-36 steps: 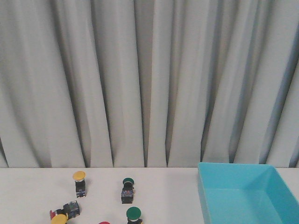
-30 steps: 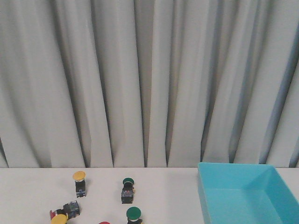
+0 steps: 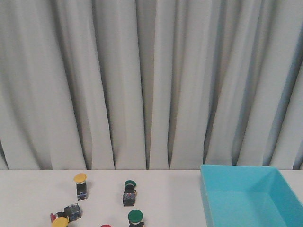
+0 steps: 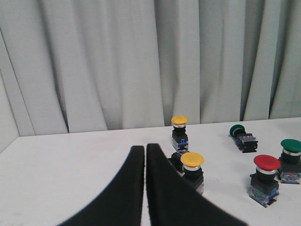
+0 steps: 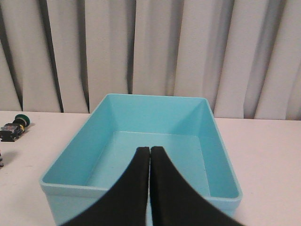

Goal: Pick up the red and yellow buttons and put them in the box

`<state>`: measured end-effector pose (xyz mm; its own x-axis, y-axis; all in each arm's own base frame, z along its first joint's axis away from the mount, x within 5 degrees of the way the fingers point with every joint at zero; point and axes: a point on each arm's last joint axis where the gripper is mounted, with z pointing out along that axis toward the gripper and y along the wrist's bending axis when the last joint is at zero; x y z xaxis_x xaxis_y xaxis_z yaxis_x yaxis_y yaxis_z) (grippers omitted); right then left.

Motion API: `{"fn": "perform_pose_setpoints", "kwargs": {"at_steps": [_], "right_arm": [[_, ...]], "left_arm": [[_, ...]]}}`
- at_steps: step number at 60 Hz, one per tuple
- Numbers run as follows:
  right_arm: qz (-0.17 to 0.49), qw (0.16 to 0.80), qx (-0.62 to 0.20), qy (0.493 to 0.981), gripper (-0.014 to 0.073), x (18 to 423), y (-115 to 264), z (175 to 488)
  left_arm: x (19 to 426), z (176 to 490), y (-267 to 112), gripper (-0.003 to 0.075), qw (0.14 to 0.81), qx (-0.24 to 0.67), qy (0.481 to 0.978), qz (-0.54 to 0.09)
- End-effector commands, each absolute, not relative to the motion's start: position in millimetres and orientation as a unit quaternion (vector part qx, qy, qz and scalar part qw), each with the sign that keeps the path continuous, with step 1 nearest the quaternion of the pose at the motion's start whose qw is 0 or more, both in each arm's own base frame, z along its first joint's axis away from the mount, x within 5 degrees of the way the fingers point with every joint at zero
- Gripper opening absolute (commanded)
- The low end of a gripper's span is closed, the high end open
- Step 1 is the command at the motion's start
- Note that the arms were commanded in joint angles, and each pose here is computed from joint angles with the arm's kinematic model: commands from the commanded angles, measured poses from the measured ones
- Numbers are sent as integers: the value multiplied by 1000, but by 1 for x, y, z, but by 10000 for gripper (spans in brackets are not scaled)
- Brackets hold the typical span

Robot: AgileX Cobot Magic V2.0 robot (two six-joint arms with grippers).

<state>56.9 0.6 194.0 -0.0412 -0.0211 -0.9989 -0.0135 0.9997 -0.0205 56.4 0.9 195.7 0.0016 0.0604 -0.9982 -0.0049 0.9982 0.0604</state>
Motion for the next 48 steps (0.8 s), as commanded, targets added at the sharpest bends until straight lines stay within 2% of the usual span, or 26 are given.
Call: {"fn": "perform_pose_setpoints", "kwargs": {"at_steps": [1, 9, 13, 17, 22, 24, 29, 35, 37, 42, 48], "right_arm": [[-10, 709, -17, 705, -8, 59, 1, 195], [-10, 709, -17, 705, -8, 59, 1, 195], [-11, 736, -19, 676, -8, 58, 1, 203], [4, 800, -7, 601, -8, 55, 1, 221], [24, 889, 26, 457, -8, 42, -3, 253], [16, 907, 36, 418, -8, 38, -5, 265], [-31, 926, 51, 372, -8, 39, -11, 304], [-93, 925, -4, 368, -8, 58, -6, 365], [-101, 919, -25, 381, -8, 69, -3, 383], [-71, 885, -53, 457, -8, 109, 3, 423], [2, 828, -14, 560, -8, 152, 3, 441]], "left_arm": [[56, 202, -1, 3, 731, 25, 681, 18], [56, 203, -1, 3, 738, 32, 674, 22], [55, 209, -3, 3, 759, 48, 649, 30], [53, 220, -5, 3, 789, 68, 610, 42], [45, 245, -9, 3, 846, 84, 525, 40], [41, 256, -10, 3, 866, 87, 491, 39], [33, 293, -11, 3, 902, 78, 425, 23], [46, 349, -7, 3, 907, 53, 419, 17], [53, 372, -6, 3, 905, 43, 422, 17], [89, 413, -4, 3, 878, 31, 477, 14], [142, 437, -3, 3, 820, 21, 572, 7]]}}
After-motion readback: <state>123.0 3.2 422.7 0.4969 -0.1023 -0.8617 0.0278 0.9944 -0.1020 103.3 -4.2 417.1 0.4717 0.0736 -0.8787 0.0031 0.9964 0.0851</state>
